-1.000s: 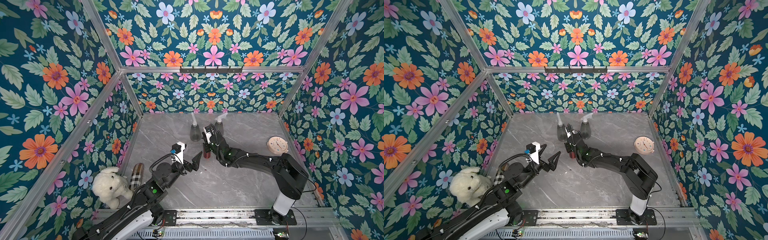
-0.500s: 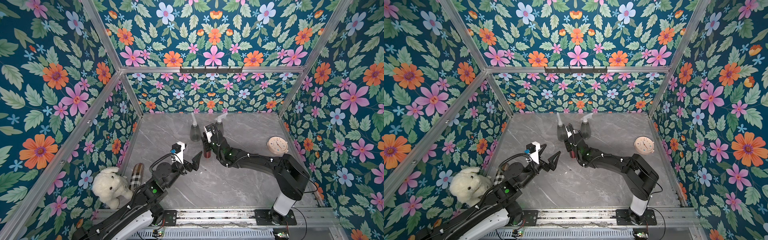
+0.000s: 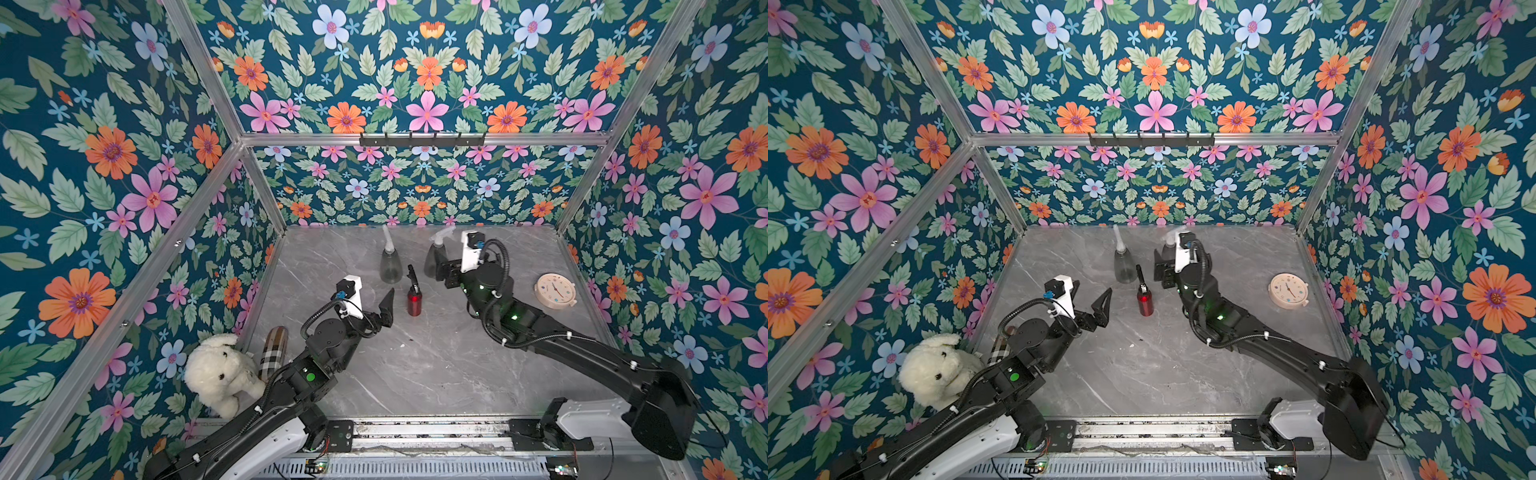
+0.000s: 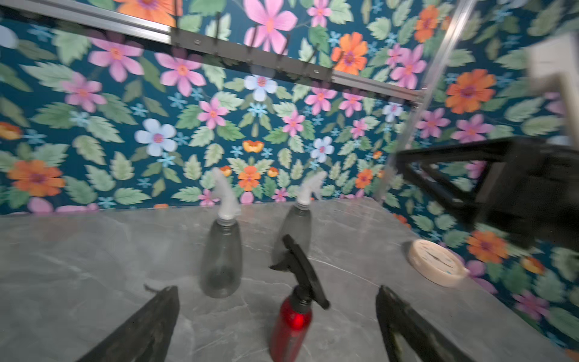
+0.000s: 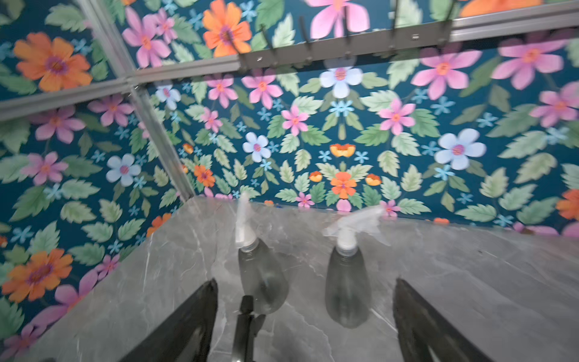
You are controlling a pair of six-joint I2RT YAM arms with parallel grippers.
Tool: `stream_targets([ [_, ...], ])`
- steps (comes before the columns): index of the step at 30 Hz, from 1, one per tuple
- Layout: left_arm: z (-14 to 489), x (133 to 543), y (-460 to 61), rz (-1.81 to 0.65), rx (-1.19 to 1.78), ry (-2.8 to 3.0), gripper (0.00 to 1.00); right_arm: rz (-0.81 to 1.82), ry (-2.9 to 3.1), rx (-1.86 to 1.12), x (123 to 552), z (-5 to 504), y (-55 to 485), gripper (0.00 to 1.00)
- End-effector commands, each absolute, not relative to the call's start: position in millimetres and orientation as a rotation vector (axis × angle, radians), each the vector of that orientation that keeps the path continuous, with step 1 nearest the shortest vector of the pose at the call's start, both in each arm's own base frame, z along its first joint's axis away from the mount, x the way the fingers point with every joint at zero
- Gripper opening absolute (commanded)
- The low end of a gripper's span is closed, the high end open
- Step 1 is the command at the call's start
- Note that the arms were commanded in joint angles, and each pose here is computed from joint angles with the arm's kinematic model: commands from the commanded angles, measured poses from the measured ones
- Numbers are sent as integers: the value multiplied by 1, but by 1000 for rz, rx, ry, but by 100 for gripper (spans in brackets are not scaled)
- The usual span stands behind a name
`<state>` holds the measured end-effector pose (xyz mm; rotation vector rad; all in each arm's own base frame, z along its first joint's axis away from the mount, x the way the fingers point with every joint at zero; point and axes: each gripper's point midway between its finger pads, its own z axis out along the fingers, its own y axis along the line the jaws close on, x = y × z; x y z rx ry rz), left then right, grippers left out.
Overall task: Attach spray nozzles to spray bottles
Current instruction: Place the spray bottle at the center of the board, then reset both arms
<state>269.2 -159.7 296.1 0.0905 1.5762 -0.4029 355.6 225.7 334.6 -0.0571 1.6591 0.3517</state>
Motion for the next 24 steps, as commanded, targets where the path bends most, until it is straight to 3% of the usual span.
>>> stream_targets([
  [1, 289, 293, -104, -132, -142, 1602, 100, 355, 1748, 107, 349, 317, 190, 99],
  [8, 244, 338, -18, 183, -405, 1640, 99, 269, 1776, 166, 338, 306, 159, 100],
  [14, 173, 361, 43, 430, -514, 1763, 99, 314, 1824, 201, 339, 293, 142, 99],
  [20, 126, 361, 63, 532, -489, 1785, 99, 275, 1796, 258, 339, 296, 125, 99],
  [24, 136, 371, 63, 463, -448, 1695, 99, 255, 1789, 246, 340, 297, 117, 99],
])
